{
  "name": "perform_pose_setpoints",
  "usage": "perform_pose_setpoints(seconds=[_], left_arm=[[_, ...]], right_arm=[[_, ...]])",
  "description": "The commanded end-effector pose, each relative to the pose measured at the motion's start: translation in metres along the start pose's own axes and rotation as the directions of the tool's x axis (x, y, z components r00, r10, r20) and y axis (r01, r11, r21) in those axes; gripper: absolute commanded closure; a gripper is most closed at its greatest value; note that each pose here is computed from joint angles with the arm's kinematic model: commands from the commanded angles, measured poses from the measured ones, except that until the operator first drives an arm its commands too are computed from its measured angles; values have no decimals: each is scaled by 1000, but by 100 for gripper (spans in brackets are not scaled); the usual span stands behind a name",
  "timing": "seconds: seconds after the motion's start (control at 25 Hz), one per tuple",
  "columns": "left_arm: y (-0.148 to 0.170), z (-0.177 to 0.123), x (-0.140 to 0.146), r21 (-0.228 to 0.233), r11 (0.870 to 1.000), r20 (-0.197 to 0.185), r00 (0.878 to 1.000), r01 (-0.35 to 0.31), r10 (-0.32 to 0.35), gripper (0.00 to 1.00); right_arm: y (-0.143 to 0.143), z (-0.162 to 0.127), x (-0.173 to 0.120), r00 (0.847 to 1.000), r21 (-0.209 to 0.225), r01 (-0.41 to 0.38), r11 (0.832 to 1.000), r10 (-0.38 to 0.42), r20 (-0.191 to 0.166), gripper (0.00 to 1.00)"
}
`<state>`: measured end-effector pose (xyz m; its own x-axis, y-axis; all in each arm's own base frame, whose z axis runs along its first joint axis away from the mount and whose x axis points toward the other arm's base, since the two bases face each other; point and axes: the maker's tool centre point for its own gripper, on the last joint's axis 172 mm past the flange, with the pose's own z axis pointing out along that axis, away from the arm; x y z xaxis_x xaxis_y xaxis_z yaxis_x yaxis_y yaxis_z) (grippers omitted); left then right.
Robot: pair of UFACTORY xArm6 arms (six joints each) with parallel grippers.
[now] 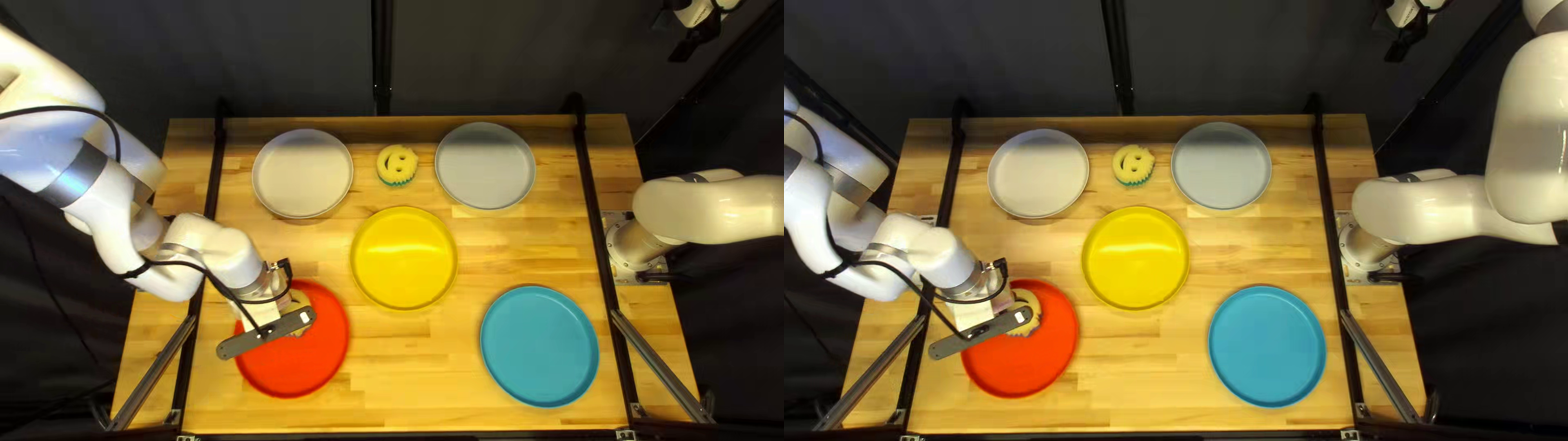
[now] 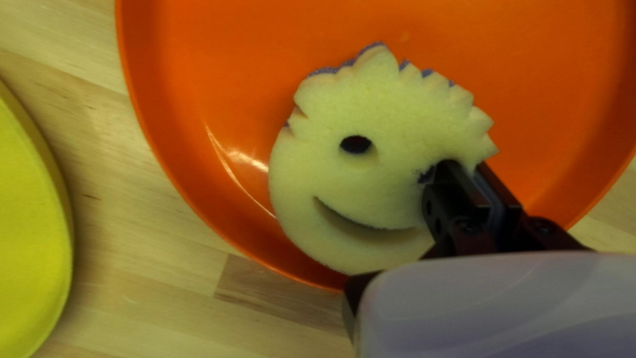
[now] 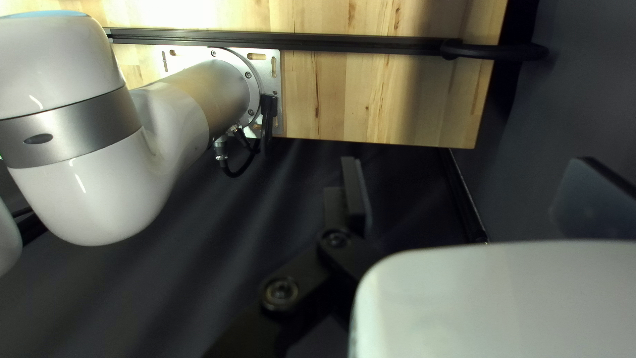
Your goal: Pick up sponge and scrub the plate
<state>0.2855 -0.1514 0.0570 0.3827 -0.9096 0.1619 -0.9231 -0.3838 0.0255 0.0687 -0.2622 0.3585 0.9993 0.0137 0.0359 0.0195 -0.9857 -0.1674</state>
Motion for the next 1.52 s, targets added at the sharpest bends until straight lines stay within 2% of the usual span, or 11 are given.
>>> perform_pose_setpoints(seconds=[0.04,0.24,0.36,0.48,0.6,0.76,0.96,1.08,1.12,1.48,1.52], left_arm=[[-24,-11,7,40,998,-12,999,42,-41,100],[-68,-15,21,96,990,-32,995,99,-97,100],[-86,-22,25,132,980,-46,988,151,-146,100],[-102,-33,28,168,959,-55,974,226,-220,100],[-108,-45,43,200,949,-74,970,242,-232,100],[-102,-66,54,225,938,-68,965,263,-254,100],[-99,-86,34,226,902,-47,929,368,-368,100],[-107,-100,12,215,856,-47,880,471,-472,100],[-111,-105,8,215,844,-55,869,491,-491,100],[-120,-115,7,223,845,-63,872,486,-485,100],[-101,-107,11,239,852,-41,881,466,-470,100]], right_arm=[[0,0,0,1000,0,0,1000,0,0,0],[0,0,0,1000,0,0,1000,0,0,0],[0,0,0,1000,0,0,1000,0,0,0],[0,0,0,1000,0,0,1000,0,0,0],[0,0,0,1000,0,0,1000,0,0,0],[0,0,0,1000,0,0,1000,0,0,0],[0,0,0,1000,0,0,1000,0,0,0],[0,0,0,1000,0,0,1000,0,0,0],[0,0,0,1000,0,0,1000,0,0,0],[0,0,0,1000,0,0,1000,0,0,0],[0,0,0,1000,0,0,1000,0,0,0]])
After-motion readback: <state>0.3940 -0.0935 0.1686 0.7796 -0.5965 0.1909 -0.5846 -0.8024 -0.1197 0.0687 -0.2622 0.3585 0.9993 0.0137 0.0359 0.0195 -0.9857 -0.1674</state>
